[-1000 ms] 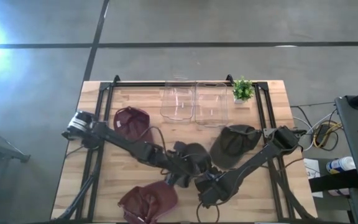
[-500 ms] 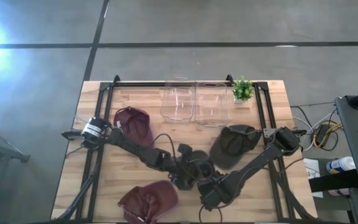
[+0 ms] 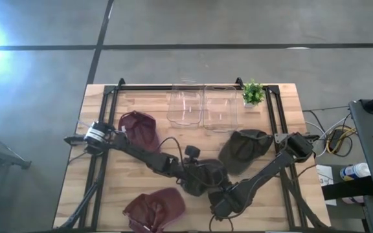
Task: Pick & Place hat
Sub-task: Put the left black cap into the left transparent bin
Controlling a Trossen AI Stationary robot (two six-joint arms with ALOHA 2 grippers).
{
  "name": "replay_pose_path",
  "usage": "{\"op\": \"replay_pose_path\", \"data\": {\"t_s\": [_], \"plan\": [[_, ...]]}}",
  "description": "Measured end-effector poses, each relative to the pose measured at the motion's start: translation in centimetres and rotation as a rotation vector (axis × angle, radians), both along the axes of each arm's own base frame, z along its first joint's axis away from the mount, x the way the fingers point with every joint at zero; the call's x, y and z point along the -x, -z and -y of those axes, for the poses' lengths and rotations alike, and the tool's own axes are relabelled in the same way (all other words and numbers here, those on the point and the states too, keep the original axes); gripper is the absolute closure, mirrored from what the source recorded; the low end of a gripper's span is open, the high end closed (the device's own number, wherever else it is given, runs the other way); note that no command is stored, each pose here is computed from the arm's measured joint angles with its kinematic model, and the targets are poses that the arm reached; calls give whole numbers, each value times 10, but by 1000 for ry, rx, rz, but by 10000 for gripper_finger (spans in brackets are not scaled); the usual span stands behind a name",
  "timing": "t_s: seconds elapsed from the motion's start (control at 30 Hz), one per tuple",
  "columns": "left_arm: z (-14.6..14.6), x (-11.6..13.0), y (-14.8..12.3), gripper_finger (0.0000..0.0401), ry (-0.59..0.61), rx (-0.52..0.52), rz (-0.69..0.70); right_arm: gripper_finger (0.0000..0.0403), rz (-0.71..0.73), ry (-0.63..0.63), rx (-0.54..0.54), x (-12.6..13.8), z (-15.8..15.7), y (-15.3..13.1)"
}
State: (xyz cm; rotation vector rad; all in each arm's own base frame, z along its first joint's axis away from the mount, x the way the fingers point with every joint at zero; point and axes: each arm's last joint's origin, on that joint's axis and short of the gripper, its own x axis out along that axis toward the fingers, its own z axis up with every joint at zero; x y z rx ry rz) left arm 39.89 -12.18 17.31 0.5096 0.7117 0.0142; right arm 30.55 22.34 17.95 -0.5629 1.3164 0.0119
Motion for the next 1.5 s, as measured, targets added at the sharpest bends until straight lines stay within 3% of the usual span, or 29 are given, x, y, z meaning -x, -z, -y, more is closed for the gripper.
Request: {"op": "replay_pose_path", "data": {"t_s": [0.13,0.27,0.53,0.7,0.9,1.0,1.13,1.2,1.37,1.5], "plan": [[8,-1,-7,287,81,78,-45,211,-45,-11,41,5,2,0],[14,0,-13,282,150,108,-102,190,-93,-5,82,13,7,-6],[14,-3,-32,282,119,69,-143,184,-47,-4,48,20,9,-27],[13,0,-60,282,116,80,-85,184,-11,-7,38,25,9,-39],[4,24,-93,282,75,84,-97,184,17,-15,25,39,9,-58],[1,40,-107,282,42,184,-122,184,52,34,-8,45,13,-71],[9,49,-101,282,126,429,-168,185,142,151,-110,43,24,-89],[16,51,-88,282,168,484,-171,190,185,241,-222,31,35,-94],[14,54,-50,282,177,512,-121,225,289,345,-580,-10,58,-91],[3,59,-26,282,115,492,-104,267,323,346,-696,-23,63,-81]]}}
